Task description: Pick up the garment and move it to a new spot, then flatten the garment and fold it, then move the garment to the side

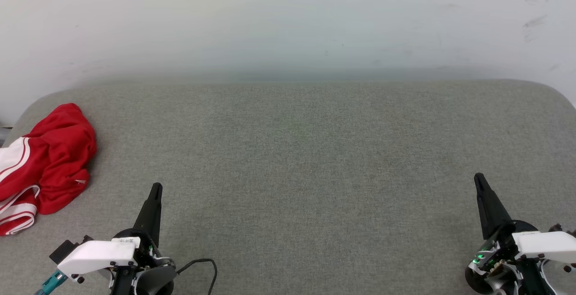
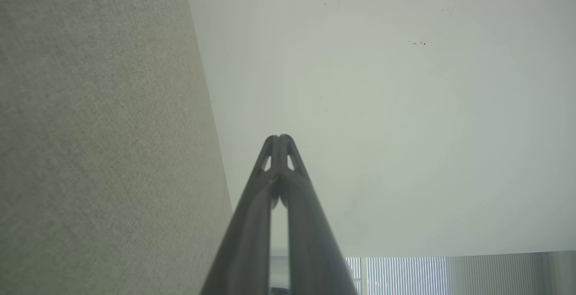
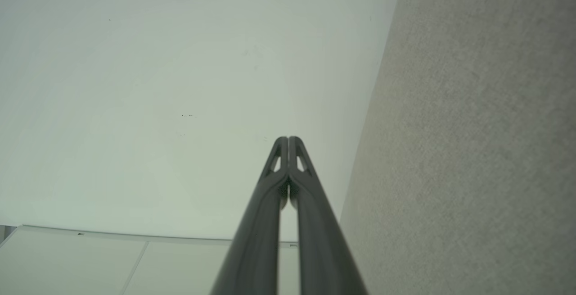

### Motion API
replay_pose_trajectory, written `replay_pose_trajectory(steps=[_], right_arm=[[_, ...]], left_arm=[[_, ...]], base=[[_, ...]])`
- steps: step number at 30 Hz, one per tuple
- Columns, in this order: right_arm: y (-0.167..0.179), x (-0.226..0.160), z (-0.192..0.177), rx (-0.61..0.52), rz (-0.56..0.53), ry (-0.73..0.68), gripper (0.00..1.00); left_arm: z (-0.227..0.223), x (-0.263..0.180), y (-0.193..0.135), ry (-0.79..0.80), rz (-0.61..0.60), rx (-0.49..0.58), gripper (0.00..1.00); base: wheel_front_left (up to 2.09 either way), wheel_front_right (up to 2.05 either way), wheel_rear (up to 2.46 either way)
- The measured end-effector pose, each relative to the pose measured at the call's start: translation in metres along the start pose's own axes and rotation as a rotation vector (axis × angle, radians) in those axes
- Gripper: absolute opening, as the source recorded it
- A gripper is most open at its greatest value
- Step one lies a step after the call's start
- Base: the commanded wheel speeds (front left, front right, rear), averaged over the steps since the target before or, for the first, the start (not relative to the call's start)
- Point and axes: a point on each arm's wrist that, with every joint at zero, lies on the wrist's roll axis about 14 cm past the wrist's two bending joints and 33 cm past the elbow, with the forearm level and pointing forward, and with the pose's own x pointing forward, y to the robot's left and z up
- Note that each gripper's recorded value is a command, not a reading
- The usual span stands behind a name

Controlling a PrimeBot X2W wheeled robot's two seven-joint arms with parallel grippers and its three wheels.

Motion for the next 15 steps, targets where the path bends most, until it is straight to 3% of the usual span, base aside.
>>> replay_pose_trajectory(steps=[15], right_arm=[[0.0,0.0,-0.0001,0.0,0.0,0.0,0.0]], left_arm=[[0.0,0.0,0.0,0.0,0.0,0.0,0.0]], base=[[0.0,0.0,0.0]])
